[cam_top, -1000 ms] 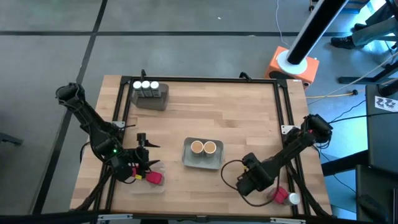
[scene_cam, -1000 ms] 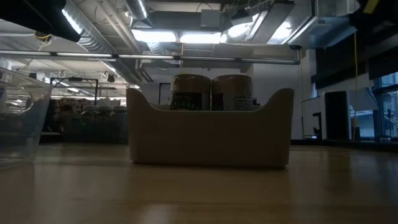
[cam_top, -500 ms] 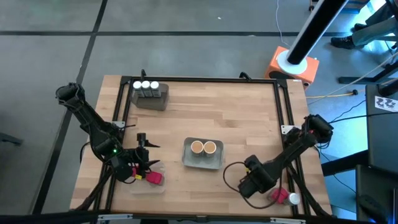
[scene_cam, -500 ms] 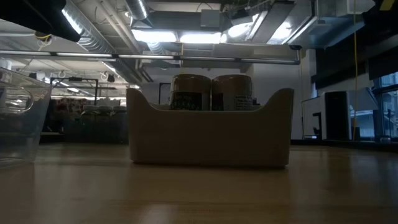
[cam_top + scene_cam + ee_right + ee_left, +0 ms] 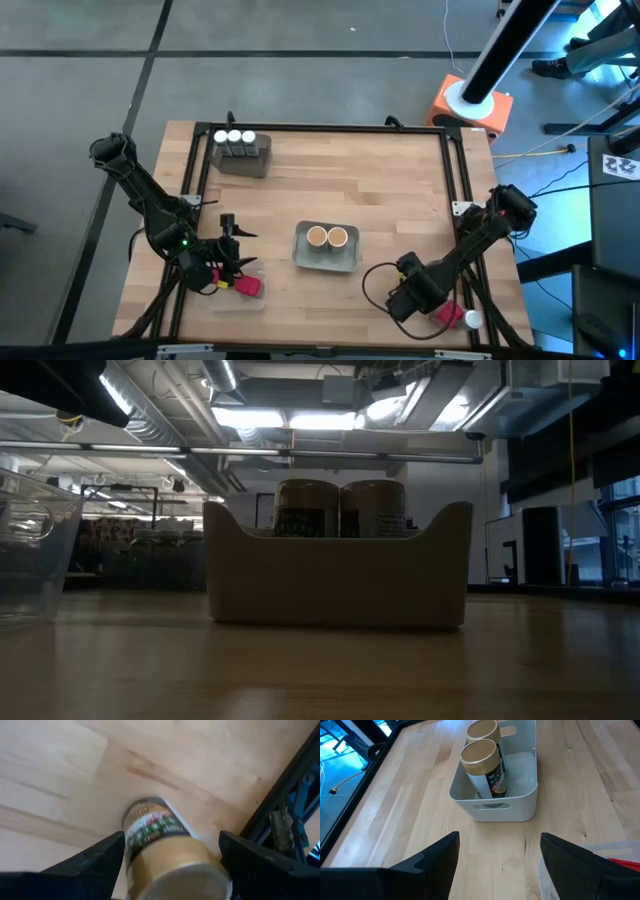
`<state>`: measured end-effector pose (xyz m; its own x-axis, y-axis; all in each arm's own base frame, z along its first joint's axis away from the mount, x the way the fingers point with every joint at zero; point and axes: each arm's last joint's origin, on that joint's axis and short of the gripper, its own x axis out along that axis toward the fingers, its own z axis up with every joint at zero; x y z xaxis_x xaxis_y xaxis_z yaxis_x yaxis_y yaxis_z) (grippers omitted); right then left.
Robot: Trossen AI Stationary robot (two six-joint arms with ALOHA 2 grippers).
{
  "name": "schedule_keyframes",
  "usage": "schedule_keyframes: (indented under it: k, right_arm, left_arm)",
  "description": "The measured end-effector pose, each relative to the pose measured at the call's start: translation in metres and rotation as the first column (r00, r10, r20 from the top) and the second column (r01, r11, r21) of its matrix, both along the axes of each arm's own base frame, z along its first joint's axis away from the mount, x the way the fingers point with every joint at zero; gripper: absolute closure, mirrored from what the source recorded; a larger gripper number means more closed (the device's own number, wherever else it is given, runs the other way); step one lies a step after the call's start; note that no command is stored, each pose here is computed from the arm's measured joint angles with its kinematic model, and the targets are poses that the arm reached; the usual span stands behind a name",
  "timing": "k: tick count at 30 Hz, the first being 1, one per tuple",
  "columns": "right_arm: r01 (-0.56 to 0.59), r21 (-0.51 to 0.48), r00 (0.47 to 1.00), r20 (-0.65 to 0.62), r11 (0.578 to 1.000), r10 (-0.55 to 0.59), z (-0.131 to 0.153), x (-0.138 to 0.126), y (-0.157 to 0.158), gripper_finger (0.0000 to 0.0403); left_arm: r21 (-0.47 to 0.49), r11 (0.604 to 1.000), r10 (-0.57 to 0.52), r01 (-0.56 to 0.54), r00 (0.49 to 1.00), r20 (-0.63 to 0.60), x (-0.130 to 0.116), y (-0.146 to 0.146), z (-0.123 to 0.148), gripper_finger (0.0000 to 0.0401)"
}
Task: Sort spices by type
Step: Put the gold seasoning bottle into the gray bin
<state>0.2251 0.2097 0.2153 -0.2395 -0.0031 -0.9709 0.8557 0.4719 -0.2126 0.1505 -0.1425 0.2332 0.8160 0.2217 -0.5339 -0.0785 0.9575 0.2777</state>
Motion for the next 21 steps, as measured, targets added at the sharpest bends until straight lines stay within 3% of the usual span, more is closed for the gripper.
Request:
schedule_keyframes:
  k: [8,14,18,21]
  right_arm:
    - [-0.059,0.015,0.998,0.021,0.998,0.059,0.010,0.006,-0.001,0.0081]
    - [-0.102,-0.065,0.994,0.026,0.993,0.104,0.037,0.006,-0.004,0.0081]
    - [-0.133,-0.062,0.990,0.030,0.989,0.135,0.040,0.006,-0.005,0.0082]
    - [-0.154,-0.114,0.983,0.082,0.981,0.164,0.039,0.012,-0.008,0.0081]
  left_arm:
    - [0.000,1.000,0.000,0.000,1.000,0.000,0.000,0.000,0.000,0.0139]
    - [0.000,1.000,0.000,0.000,1.000,0.000,0.000,0.000,0.000,0.0139]
    - [0.000,1.000,0.000,0.000,1.000,0.000,0.000,0.000,0.000,0.0139]
    - [0.000,1.000,0.000,0.000,1.000,0.000,0.000,0.000,0.000,0.0139]
